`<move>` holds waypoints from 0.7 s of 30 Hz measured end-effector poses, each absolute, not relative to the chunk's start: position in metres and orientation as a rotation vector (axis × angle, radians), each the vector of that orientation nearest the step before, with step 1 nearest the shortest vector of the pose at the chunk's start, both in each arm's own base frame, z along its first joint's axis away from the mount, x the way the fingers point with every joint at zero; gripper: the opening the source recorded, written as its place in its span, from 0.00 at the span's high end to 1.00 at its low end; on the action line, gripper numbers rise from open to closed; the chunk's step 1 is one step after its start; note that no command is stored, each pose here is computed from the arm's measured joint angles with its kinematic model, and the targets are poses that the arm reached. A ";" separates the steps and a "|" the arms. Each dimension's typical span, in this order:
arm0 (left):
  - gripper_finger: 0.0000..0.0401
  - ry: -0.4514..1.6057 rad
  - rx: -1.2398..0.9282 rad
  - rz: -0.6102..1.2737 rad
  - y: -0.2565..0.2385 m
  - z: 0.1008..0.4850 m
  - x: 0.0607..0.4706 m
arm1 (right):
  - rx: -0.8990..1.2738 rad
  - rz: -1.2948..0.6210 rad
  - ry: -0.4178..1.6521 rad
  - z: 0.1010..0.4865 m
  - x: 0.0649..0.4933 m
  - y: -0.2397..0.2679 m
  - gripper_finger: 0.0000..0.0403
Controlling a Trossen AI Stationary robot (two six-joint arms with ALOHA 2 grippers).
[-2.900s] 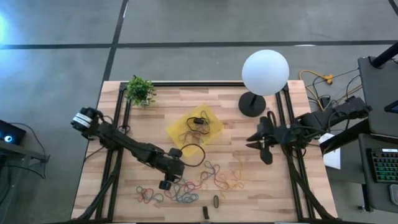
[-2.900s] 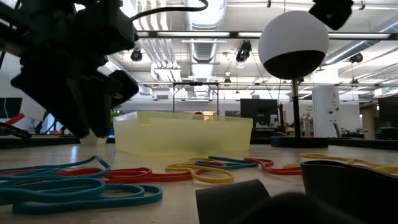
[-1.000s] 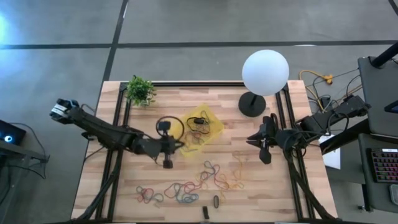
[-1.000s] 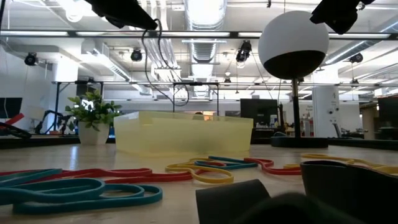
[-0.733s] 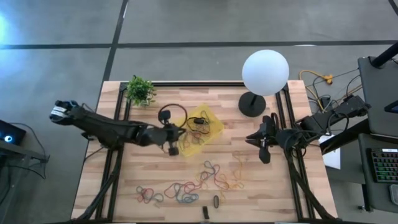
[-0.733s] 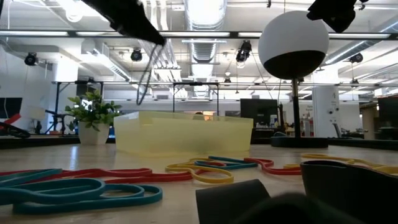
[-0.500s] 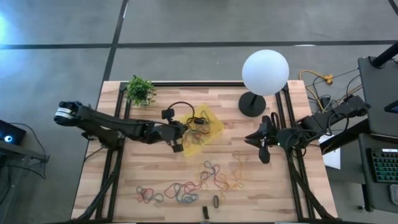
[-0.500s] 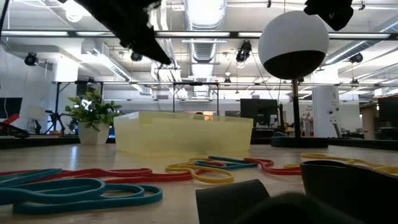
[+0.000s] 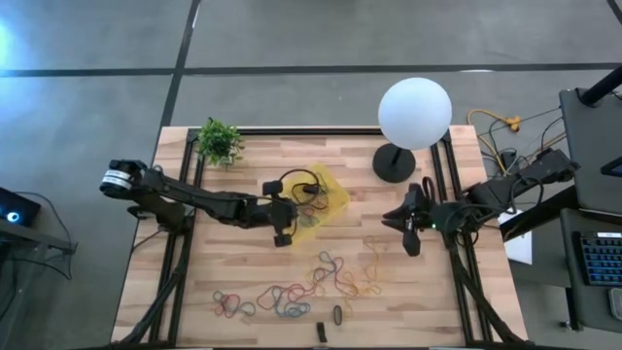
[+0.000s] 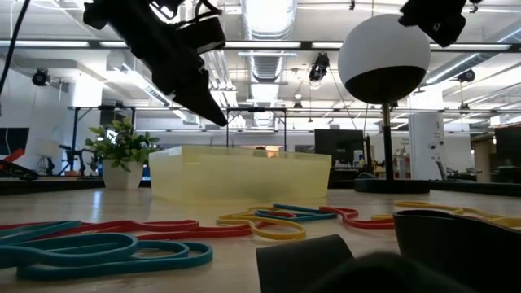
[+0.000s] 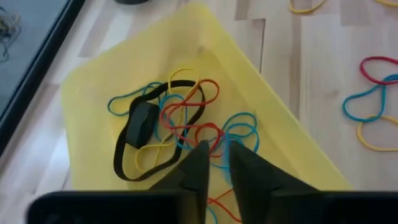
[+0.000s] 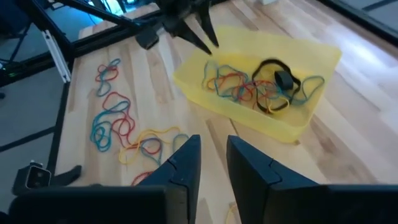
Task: Pick and place rubber bands into bin
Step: Put the blue rubber band into the yellow bin, then put the yellow rubber band into the yellow bin
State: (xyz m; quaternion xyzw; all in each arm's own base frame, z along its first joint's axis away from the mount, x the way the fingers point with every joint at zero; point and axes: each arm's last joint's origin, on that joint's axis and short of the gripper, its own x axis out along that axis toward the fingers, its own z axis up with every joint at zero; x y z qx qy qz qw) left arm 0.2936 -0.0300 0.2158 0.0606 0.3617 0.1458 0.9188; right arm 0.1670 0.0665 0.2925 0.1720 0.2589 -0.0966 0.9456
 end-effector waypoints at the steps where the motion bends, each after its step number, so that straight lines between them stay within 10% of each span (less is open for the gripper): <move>1: 0.84 0.742 0.118 0.304 -0.030 0.216 0.294 | 0.355 -0.200 0.535 0.289 0.167 0.067 0.82; 9: 0.65 0.730 0.100 0.314 -0.030 0.221 0.292 | 0.408 -0.218 0.635 0.253 0.163 0.066 0.77; 21: 0.63 0.543 0.035 0.303 -0.027 0.271 0.267 | 0.482 0.011 0.474 0.205 0.180 0.079 0.75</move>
